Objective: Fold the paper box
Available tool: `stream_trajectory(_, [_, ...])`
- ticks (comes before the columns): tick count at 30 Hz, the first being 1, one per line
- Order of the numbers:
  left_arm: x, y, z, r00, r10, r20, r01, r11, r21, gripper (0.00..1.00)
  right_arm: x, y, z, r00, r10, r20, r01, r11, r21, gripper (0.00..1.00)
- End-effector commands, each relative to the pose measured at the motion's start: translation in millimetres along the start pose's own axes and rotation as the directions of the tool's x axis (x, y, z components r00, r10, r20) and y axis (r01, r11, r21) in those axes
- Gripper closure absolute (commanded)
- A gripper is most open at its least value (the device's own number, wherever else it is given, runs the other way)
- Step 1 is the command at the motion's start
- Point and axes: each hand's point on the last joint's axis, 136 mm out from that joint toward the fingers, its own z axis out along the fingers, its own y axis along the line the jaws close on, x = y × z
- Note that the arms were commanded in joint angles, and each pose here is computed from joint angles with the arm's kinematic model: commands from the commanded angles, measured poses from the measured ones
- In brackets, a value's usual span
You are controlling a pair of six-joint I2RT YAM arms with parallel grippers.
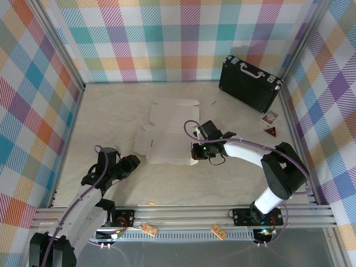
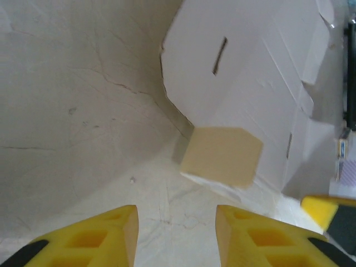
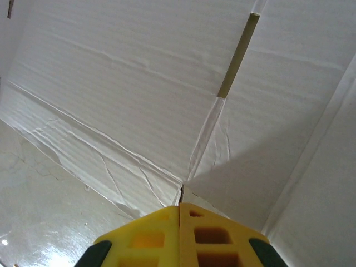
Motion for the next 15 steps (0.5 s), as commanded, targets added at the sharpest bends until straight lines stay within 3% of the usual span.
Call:
stream_trajectory(1, [-16,3,5,0.997,-0.021,0.069,0.022,1.000,-0.013,0.66,-1,12,2,1.000,-0.003,0.005,0.004,0.998,-0.057,0.99])
stream_trajectory(6, [-27,-5,15,0.995,-0.037,0.089,0.036,0.999,0.006,0.70,1,13,5,1.000,0.000,-0.005,-0.001,0.998,-0.069,0.99])
stream_trajectory(15, [-31,-23,49,0.999,-0.048,0.017,0.046,0.995,0.094,0.69,3,15,8,1.000,0.001,-0.023,-0.003,0.996,-0.088,0.99])
